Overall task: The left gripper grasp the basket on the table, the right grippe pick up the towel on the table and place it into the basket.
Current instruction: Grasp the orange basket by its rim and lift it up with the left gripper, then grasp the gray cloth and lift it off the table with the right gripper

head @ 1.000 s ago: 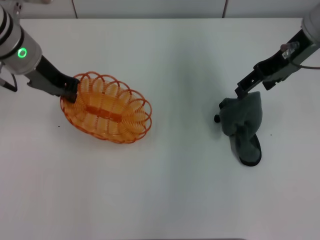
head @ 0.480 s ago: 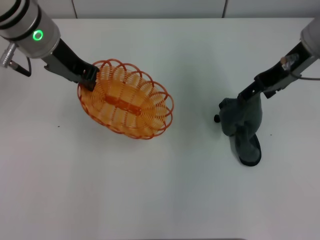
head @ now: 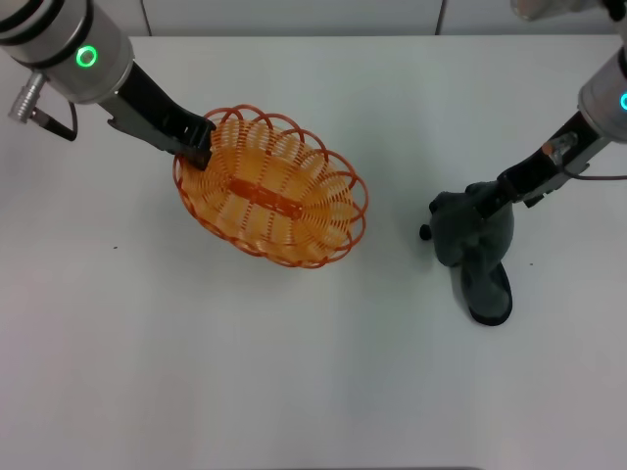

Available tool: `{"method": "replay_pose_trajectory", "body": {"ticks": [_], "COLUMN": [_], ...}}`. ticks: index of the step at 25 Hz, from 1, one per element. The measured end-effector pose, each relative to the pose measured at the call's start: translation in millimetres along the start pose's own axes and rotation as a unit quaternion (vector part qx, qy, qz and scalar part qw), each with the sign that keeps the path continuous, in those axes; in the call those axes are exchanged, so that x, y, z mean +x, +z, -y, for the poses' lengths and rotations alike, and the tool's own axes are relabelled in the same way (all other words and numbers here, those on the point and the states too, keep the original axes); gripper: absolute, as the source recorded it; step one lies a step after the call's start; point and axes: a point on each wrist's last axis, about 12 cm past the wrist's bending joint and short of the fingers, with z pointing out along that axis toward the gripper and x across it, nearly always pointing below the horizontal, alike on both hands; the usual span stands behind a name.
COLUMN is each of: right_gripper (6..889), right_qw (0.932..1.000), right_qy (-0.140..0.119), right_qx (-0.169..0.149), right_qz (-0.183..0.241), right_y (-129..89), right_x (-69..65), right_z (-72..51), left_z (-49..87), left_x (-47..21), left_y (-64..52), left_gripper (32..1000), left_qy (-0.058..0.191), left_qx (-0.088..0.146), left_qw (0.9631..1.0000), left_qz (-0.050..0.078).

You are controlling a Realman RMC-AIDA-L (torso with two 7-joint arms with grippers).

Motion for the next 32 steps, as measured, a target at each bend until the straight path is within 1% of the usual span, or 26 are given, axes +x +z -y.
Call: {"method": "replay_pose_trajectory", "body": {"ticks": [4, 7, 10, 12, 15, 19, 24, 31, 32], "right_gripper": [855, 848, 841, 836, 829, 674, 483, 234, 225], "right_qw": [0.9998, 0.999, 0.9982, 0.998, 0.9979, 0.9977, 0.9968, 0.9959, 0.9958], "right_qy": [0.019, 0.035, 0.049, 0.054, 0.053, 0.047, 0.049, 0.055, 0.056], "right_qx": [0.006, 0.01, -0.002, -0.006, -0.001, 0.007, -0.009, -0.022, -0.023], "right_qz": [0.01, 0.025, 0.035, 0.033, 0.038, 0.049, 0.062, 0.069, 0.068], "right_y": [4.9, 10.9, 24.5, 33.3, 40.6, 43.5, 42.6, 42.4, 42.6], "right_x": [4.2, 6.0, 8.4, 11.6, 13.4, 12.8, 12.5, 15.8, 16.5], "right_z": [6.9, 12.6, 14.7, 15.3, 17.6, 20.3, 19.5, 21.9, 21.9], "left_z": [1.7, 2.7, 2.3, 2.3, 2.4, 1.5, 0.7, 1.4, 1.4], "left_x": [-0.7, -0.8, -1.0, -1.4, -2.3, -1.5, -1.4, 0.7, 0.7], "left_y": [1.0, 1.7, 1.8, 1.6, 1.4, 1.9, 2.8, 4.1, 4.1], "left_gripper": [86, 86, 86, 86, 86, 86, 86, 86, 86], "left_qy": [0.004, 0.008, 0.008, 0.008, 0.008, 0.007, 0.006, 0.007, 0.007], "left_qx": [-0.001, -0.002, -0.003, -0.003, -0.003, -0.003, -0.004, 0.008, 0.008], "left_qw": [1.0, 1.0, 1.0, 1.0, 0.9999, 0.9999, 0.9999, 0.9999, 0.9999], "left_qz": [0.001, 0.001, 0.003, 0.004, 0.007, 0.008, 0.01, 0.012, 0.012]}}
